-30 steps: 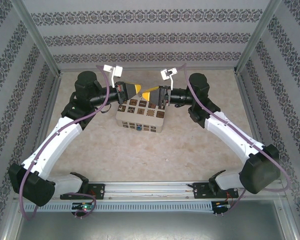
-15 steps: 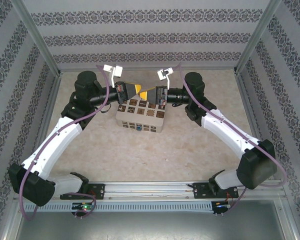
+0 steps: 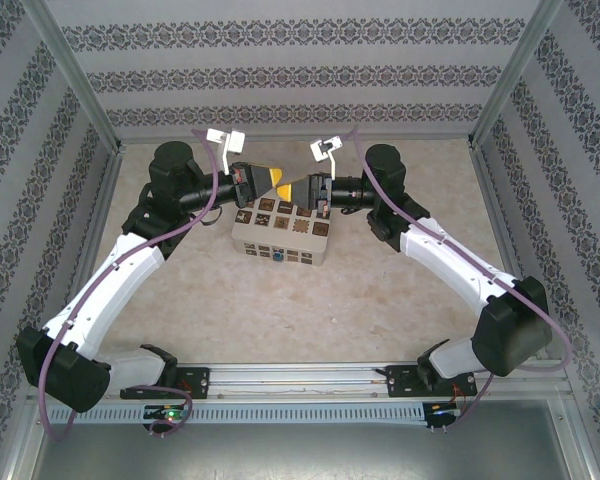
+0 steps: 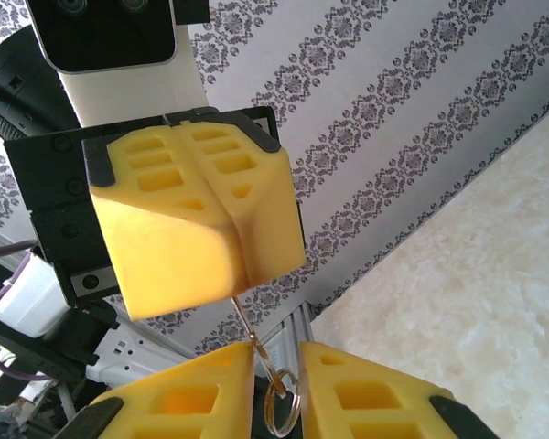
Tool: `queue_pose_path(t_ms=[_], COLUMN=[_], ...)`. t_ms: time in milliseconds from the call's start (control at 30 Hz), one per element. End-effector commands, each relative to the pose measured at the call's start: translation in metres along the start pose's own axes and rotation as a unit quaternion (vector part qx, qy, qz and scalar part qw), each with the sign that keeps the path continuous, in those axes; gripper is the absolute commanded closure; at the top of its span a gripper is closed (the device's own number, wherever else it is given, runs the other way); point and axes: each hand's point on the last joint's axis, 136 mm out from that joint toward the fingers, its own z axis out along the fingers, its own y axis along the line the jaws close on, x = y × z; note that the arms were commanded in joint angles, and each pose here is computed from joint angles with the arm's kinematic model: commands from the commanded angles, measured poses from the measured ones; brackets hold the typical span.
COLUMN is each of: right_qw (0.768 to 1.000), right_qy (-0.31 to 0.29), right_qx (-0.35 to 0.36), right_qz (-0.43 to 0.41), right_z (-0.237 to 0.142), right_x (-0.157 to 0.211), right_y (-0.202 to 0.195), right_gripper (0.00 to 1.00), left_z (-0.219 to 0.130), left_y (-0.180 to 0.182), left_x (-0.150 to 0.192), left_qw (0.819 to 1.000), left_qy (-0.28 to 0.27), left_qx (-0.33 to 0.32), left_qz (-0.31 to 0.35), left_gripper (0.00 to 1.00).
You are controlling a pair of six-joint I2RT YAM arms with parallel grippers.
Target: Unlock the padlock with the key
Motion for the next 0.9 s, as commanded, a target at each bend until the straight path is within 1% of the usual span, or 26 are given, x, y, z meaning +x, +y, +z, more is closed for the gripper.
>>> queue_pose_path(t_ms=[0, 200, 367, 400, 433, 467, 500, 533, 600, 633, 667, 700, 767, 833, 867], right_qw=[1.0, 1.0, 1.0, 1.0, 1.0, 1.0, 1.0, 1.0, 0.999, 0.999, 0.998, 0.996, 0.992, 0.987, 0.984], right_qy=[0.004, 0.004, 0.002, 0.002, 0.001, 0.0, -0.002, -0.003, -0.007, -0.006, -0.006, -0.004, 0.006, 0.014, 0.018], right_qx=[-0.02, -0.02, -0.017, -0.016, -0.013, -0.008, -0.002, 0.005, 0.025, 0.041, 0.059, 0.081, 0.121, 0.16, 0.176], right_qz=[-0.023, -0.023, -0.024, -0.025, -0.026, -0.028, -0.029, -0.029, -0.028, -0.026, -0.024, -0.022, -0.019, -0.013, -0.01], right_z=[0.004, 0.005, 0.004, 0.004, 0.003, 0.002, 0.001, -0.001, -0.005, -0.008, -0.011, -0.014, -0.02, -0.026, -0.029], right_x=[-0.005, -0.004, -0.004, -0.004, -0.004, -0.004, -0.003, -0.003, -0.001, 0.001, 0.003, 0.007, 0.016, 0.025, 0.03], right_y=[0.013, 0.014, 0.015, 0.014, 0.013, 0.012, 0.01, 0.007, -0.003, -0.01, -0.019, -0.029, -0.048, -0.067, -0.077], right_gripper=[0.81, 0.88, 1.0, 1.0, 1.0, 1.0, 1.0, 1.0, 1.0, 1.0, 1.0, 1.0, 1.0, 1.0, 1.0], left_z=[-0.005, -0.007, -0.009, -0.01, -0.012, -0.014, -0.017, -0.021, -0.029, -0.033, -0.038, -0.042, -0.049, -0.056, -0.059], left_y=[-0.011, -0.009, -0.008, -0.007, -0.005, -0.003, -0.002, 0.001, 0.007, 0.012, 0.018, 0.026, 0.039, 0.054, 0.062], left_x=[-0.018, -0.019, -0.02, -0.02, -0.021, -0.022, -0.023, -0.025, -0.026, -0.025, -0.023, -0.018, -0.007, 0.009, 0.018], left_qw=[0.999, 0.999, 0.999, 0.999, 0.999, 0.998, 0.998, 0.997, 0.996, 0.994, 0.992, 0.99, 0.986, 0.981, 0.978], left_qy=[-0.025, -0.027, -0.032, -0.034, -0.037, -0.043, -0.048, -0.055, -0.066, -0.07, -0.072, -0.068, -0.056, -0.041, -0.034], left_qx=[0.008, 0.003, -0.002, -0.005, -0.009, -0.017, -0.022, -0.031, -0.054, -0.07, -0.091, -0.115, -0.152, -0.186, -0.202], left_qz=[0.033, 0.034, 0.032, 0.033, 0.033, 0.034, 0.035, 0.036, 0.038, 0.04, 0.042, 0.043, 0.048, 0.043, 0.039], left_gripper=[1.0, 1.0, 1.0, 1.0, 0.95, 0.87, 0.78, 0.67, 0.53, 0.48, 0.45, 0.34, 0.17, 0.05, 0.0])
